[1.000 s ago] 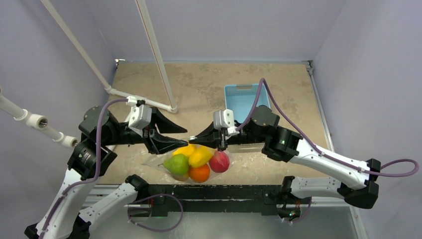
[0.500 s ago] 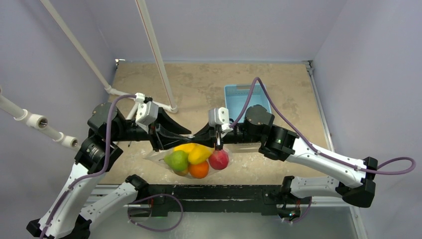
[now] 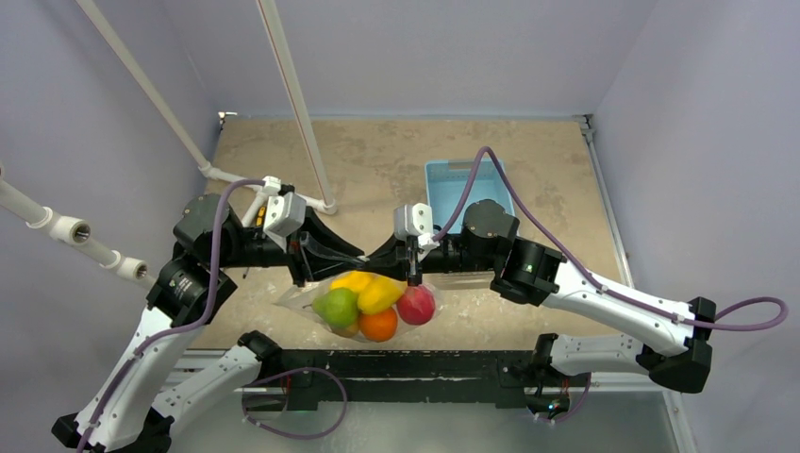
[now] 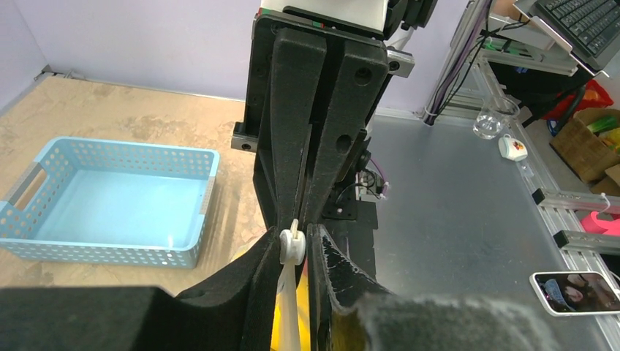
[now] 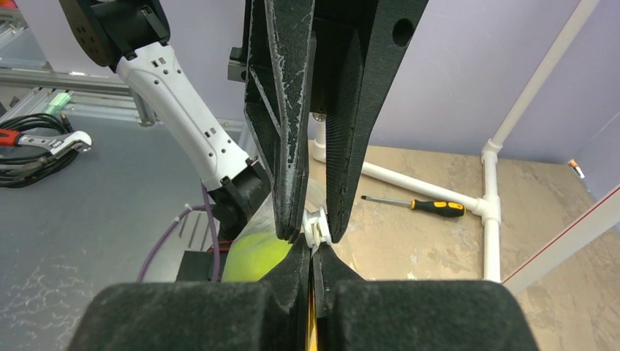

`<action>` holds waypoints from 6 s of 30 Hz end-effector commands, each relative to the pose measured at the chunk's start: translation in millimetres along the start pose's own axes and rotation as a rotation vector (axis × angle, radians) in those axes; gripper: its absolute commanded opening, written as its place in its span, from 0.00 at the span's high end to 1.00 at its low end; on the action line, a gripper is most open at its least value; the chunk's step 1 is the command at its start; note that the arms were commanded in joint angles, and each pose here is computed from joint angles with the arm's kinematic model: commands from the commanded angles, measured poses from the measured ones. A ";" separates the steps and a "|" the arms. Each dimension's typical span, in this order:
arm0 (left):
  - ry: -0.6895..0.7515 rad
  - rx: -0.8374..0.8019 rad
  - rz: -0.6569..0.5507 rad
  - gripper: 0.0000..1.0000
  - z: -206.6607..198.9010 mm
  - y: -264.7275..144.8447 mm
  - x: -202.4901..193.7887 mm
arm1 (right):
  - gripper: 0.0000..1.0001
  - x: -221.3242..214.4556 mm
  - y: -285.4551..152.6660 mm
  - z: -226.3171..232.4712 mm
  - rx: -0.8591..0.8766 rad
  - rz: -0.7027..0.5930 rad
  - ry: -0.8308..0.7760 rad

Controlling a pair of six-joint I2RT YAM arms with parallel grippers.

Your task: Place the food in the zip-top bag and seal the zipper

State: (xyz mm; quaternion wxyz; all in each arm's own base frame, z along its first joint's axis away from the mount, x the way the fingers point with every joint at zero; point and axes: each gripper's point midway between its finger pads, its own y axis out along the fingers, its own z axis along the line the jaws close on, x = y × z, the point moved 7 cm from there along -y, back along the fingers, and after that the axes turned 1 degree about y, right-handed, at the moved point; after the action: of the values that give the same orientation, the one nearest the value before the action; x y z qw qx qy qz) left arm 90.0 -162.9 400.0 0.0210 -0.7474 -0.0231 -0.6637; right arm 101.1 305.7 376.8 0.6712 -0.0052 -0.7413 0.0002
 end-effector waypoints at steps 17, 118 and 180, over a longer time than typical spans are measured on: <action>0.006 0.009 0.029 1.00 0.9 -1.6 -9.2 | 1.00 45.1 -14.4 -6.7 -0.105 -0.155 -0.053; -0.013 0.136 0.112 1.00 -5.0 -20.2 -23.7 | 1.00 16.5 -11.6 -8.1 -0.153 -0.277 -0.046; -0.098 0.088 0.188 1.00 1.3 -14.7 -59.2 | 0.98 -35.6 8.1 2.9 0.095 0.091 -0.086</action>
State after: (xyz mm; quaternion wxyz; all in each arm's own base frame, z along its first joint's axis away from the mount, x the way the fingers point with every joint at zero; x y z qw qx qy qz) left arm 83.0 -146.5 332.2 0.1382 -0.7939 0.0219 -0.5917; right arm 99.7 310.4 332.8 0.6467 -0.0198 -0.7582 0.0802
